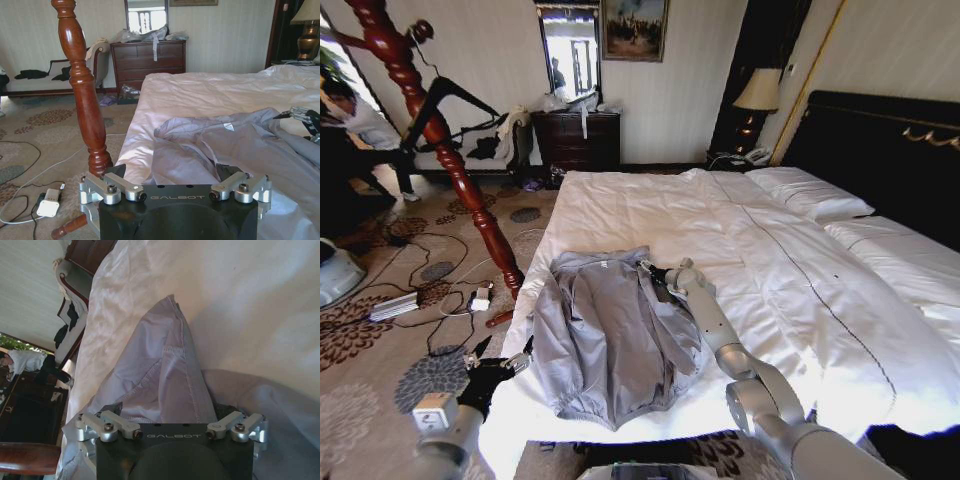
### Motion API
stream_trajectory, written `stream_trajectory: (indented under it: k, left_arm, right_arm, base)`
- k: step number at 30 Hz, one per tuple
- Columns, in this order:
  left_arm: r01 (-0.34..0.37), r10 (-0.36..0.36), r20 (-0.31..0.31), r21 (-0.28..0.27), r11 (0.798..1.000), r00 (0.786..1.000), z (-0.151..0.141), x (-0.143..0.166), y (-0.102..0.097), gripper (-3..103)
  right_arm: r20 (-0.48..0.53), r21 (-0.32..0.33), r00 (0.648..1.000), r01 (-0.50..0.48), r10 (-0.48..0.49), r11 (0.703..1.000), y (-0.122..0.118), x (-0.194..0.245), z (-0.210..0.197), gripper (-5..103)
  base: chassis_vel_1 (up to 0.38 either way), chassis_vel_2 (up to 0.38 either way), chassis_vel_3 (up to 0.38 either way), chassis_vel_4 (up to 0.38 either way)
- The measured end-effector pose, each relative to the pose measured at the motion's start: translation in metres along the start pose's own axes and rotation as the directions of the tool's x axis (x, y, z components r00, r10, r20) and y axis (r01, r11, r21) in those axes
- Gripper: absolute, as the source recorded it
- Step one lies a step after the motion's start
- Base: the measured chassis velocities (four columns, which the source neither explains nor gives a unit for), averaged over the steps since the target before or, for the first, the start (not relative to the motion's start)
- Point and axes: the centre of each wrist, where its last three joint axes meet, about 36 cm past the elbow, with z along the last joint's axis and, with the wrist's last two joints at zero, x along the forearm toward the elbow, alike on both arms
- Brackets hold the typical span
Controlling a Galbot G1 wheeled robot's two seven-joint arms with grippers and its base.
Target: Pick up the clothes from the bed and hang them on the clothes hanger.
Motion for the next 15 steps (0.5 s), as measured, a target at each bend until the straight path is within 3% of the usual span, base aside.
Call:
stream_trajectory:
  k: [5,9,12,14,15]
  left_arm:
    - [0.003,-0.003,-0.001,0.003,1.0,1.0,0.001,0.0,-0.001,100]
    - [0.006,-0.006,0.001,0.004,1.0,1.0,0.001,0.001,-0.001,100]
    - [0.005,-0.005,0.002,0.006,1.0,1.0,0.001,0.0,-0.001,100]
    - [0.006,-0.006,0.002,0.008,1.0,1.0,0.001,0.0,-0.002,100]
    - [0.006,-0.006,0.002,0.008,1.0,1.0,0.001,0.0,-0.002,100]
  right_arm:
    - [-0.01,0.004,1.0,-0.001,0.002,1.0,0.001,-0.001,0.004,84]
    - [-0.02,0.013,1.0,0.004,-0.003,1.0,0.002,0.002,0.01,63]
    - [-0.025,0.02,1.0,0.005,-0.004,1.0,0.003,0.002,0.013,63]
    - [-0.025,0.037,1.0,0.004,-0.003,0.999,0.006,0.003,0.015,47]
    - [-0.025,0.037,1.0,0.004,-0.003,0.999,0.006,0.003,0.015,47]
  base:
    - [0.0,0.0,0.0,0.0]
    - [0.0,0.0,0.0,0.0]
    - [0.0,0.0,0.0,0.0]
    - [0.0,0.0,0.0,0.0]
    - [0.0,0.0,0.0,0.0]
